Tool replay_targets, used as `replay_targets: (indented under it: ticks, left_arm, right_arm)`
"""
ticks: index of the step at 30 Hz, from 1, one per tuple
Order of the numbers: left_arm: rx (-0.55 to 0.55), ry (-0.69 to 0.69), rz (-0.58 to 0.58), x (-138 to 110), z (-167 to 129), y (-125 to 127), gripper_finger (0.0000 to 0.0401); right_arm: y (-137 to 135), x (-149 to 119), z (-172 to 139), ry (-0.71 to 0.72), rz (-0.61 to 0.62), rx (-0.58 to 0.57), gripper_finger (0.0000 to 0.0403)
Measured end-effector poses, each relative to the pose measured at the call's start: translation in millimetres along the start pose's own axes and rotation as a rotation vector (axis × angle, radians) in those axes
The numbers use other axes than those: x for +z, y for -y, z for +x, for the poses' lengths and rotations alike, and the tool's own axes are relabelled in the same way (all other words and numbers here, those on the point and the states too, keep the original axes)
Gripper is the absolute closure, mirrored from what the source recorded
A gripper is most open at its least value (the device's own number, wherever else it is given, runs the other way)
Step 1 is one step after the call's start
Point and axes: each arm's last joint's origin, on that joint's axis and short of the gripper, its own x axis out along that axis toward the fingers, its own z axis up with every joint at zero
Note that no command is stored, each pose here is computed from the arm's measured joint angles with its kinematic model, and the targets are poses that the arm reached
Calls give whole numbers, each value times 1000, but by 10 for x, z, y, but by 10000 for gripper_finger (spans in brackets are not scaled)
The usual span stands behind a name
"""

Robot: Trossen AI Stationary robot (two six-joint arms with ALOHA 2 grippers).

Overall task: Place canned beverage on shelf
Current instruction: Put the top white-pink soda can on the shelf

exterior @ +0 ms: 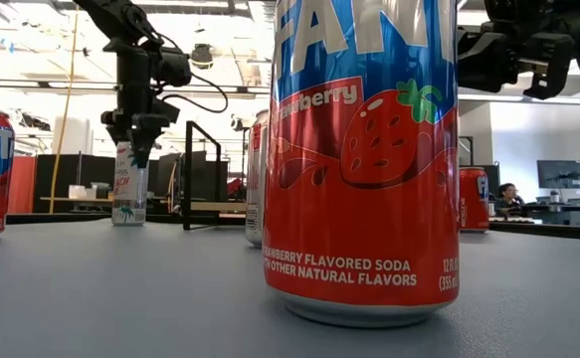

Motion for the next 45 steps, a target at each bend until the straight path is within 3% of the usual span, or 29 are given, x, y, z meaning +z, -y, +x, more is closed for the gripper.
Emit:
replay_targets:
  ticks: [6,14,20,25,31,39,45]
  left_arm:
    - [-27,4,6,1,-2,8,67]
    - [-34,-1,-48,-5,-6,-1,159]
    - [-32,-61,-194,-37,-69,-41,159]
    - [-24,-88,-385,-39,-140,-45,159]
    - [-42,-122,-492,-86,-88,63,145]
    - [-59,-114,-348,-94,-73,138,123]
    - [-60,-114,-315,-96,-69,144,113]
  right_arm:
    - [-2,2,0,1,-3,1,292]
    - [-2,2,0,1,-3,0,292]
    - [-1,1,0,1,-3,0,292]
    - [-1,1,0,0,-3,0,292]
    - [-2,1,0,0,-2,0,292]
    - [-2,0,0,-1,-2,0,292]
    - [-2,0,0,-2,-2,0,292]
